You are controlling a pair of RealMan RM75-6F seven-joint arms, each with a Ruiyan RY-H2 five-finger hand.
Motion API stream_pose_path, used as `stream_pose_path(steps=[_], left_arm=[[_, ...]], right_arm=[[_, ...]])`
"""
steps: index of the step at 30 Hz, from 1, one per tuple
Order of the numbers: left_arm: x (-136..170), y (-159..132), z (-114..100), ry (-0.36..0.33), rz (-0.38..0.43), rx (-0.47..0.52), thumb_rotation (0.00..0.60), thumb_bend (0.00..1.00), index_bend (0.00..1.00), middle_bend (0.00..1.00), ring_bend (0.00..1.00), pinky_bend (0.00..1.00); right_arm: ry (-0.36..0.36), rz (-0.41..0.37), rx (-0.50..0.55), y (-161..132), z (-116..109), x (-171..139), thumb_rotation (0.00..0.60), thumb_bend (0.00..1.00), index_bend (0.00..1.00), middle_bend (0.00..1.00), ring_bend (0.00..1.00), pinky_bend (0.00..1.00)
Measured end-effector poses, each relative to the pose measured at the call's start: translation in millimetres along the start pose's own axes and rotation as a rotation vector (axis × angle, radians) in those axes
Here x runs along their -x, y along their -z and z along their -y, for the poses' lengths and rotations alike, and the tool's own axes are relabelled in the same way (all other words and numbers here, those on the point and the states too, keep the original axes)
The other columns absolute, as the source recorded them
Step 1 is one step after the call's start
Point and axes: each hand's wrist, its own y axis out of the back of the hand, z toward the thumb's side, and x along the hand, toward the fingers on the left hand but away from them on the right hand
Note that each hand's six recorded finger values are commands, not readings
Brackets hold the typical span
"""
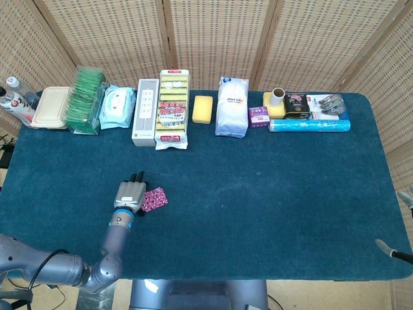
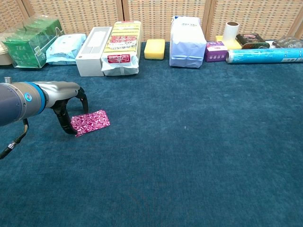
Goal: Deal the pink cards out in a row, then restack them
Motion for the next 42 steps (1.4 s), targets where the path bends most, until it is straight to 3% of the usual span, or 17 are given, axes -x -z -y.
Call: stream_pose_path(steps=[9,17,42], left_arm=[[0,2,0,-0.002,-0.012,0.001,0.600,0.23,0.30,0.00,0.00,0.23],[4,2,-3,-0.007,-0.003,-0.010,0.600,0.13,0.30,0.00,0.00,0.23],[3,-14,7,-0.069,-0.074,-0.018,0.600,0.14,0.30,0.00,0.00,0.23]], right_arm=[[0.001,-0.001,0.001,0,0,0,0.600,0.00,0.09,0.00,0.00,0.00],[0.002,-0.002,0.001,0,-1,0,0.600,0.00,0.09,0.00,0.00,0.00],[0.010,-0.004,0.019,2,-5,-2,0.600,0.00,0.09,0.00,0.00,0.00]])
